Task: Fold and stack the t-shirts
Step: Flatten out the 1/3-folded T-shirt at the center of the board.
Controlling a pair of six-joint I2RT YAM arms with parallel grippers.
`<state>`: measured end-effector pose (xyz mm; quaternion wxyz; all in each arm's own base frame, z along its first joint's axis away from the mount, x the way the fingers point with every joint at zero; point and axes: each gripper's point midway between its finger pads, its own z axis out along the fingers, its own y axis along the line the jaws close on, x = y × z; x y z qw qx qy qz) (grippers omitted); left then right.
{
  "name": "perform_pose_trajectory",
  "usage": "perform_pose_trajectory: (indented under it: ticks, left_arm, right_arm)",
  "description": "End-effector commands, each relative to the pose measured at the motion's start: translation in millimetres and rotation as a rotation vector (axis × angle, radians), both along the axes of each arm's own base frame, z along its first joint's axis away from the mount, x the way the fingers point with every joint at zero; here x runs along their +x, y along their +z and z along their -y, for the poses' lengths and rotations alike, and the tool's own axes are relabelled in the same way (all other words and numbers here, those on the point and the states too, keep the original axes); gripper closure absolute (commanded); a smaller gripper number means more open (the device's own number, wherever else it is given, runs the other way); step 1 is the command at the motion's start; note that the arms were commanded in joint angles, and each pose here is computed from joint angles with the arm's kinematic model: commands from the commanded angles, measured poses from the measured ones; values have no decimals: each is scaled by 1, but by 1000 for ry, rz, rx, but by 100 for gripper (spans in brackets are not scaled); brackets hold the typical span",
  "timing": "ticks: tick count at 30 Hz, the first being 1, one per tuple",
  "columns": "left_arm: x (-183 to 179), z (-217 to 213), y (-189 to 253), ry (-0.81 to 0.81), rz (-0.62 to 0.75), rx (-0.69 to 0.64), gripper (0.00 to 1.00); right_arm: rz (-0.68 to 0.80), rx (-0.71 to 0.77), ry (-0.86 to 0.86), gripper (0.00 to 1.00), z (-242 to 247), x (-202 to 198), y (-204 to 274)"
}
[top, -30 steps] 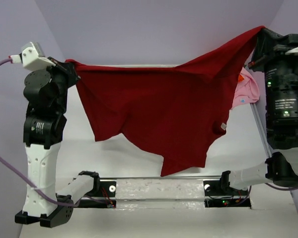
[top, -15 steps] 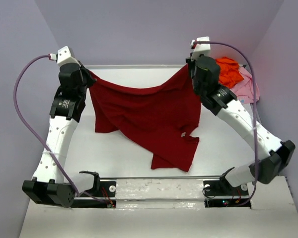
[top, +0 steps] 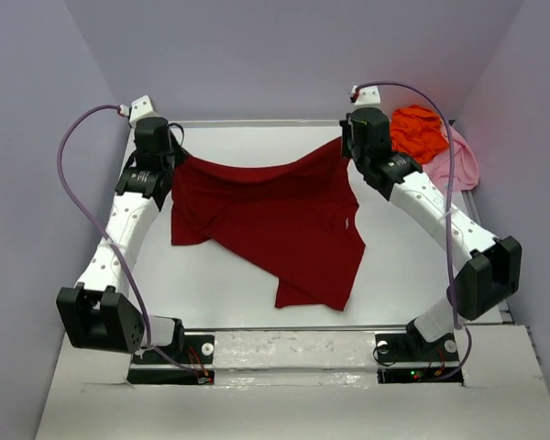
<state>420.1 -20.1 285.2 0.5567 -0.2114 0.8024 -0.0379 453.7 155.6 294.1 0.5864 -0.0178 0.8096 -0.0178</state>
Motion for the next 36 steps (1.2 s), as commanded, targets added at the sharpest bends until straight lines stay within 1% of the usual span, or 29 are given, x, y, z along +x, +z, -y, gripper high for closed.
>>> perform_pose_trajectory:
  ticks: [1,2,3,4,5,6,7,8,9,12,13,16,17,19,20,21,22,23,24,25,26,27,29,30,31,32,33,35,36]
  left_arm:
    - [-38,-4,118,-2,306,-28,100]
    - [-48,-3,126,-12,322,-25,100]
    - [-60,-1,135,-25,346,-29,100]
    - [-83,-1,154,-41,407,-43,100]
    - [-96,1,160,-63,430,-43,100]
    - [-110,3,165,-88,451,-44,100]
    - [-138,6,174,-126,502,-53,100]
    - [-151,7,176,-140,520,-54,100]
    - [-180,5,183,-161,562,-54,100]
    - [-216,6,185,-195,596,-67,100]
    - [-234,5,188,-200,607,-82,100]
    - [-251,11,197,-249,635,-111,100]
    - [-253,14,204,-262,647,-124,100]
    - [-256,18,232,-288,687,-134,100]
    - [-256,20,245,-300,705,-127,100]
    - [-239,22,290,-298,738,-121,100]
    - [-239,22,290,-298,738,-111,100]
    - [-230,23,299,-292,735,-109,100]
    - [-206,25,313,-270,724,-113,100]
    - [-194,24,320,-246,717,-107,100]
    - [-161,29,320,-222,671,-84,100]
    - [-141,30,318,-195,645,-69,100]
    - [-100,30,306,-134,585,-51,100]
    - [-59,33,283,-119,519,-24,100]
    - [-41,32,272,-103,496,-29,100]
    - [-10,42,260,-155,496,-49,100]
    - [11,31,242,-122,460,-45,100]
    - [44,22,215,-90,400,-26,100]
    - [73,14,182,-44,325,-23,100]
  right_arm:
    - [202,144,44,100,8,-37,110]
    - [249,193,70,100,13,-57,133]
    - [273,212,82,100,16,-69,144]
    - [274,220,94,100,18,-82,150]
    - [318,248,112,100,28,-106,168]
    - [329,264,123,100,33,-119,174]
    - [324,273,135,100,38,-134,175]
    - [328,308,153,100,40,-149,178]
    - [317,332,192,100,47,-177,180]
    - [295,444,280,100,46,-220,183]
    - [318,477,305,100,53,-242,188]
    - [337,504,319,100,61,-263,199]
    - [370,504,330,100,63,-268,217]
    - [397,491,338,100,64,-268,232]
    - [426,468,342,100,63,-264,249]
    - [462,436,353,100,57,-250,274]
    - [467,418,361,100,52,-243,280]
    - [473,409,346,100,51,-234,288]
    - [483,402,332,100,48,-223,295]
    - [489,368,329,100,44,-211,301]
    - [490,351,277,100,39,-182,311]
    - [489,312,266,100,34,-166,313]
    - [477,288,228,100,23,-131,316]
    - [463,274,191,100,21,-88,311]
    - [444,298,199,100,19,-66,306]
    - [403,318,207,100,9,-22,287]
    - [375,368,185,100,19,5,274]
    - [311,365,192,100,9,47,237]
    - [234,336,160,100,8,84,190]
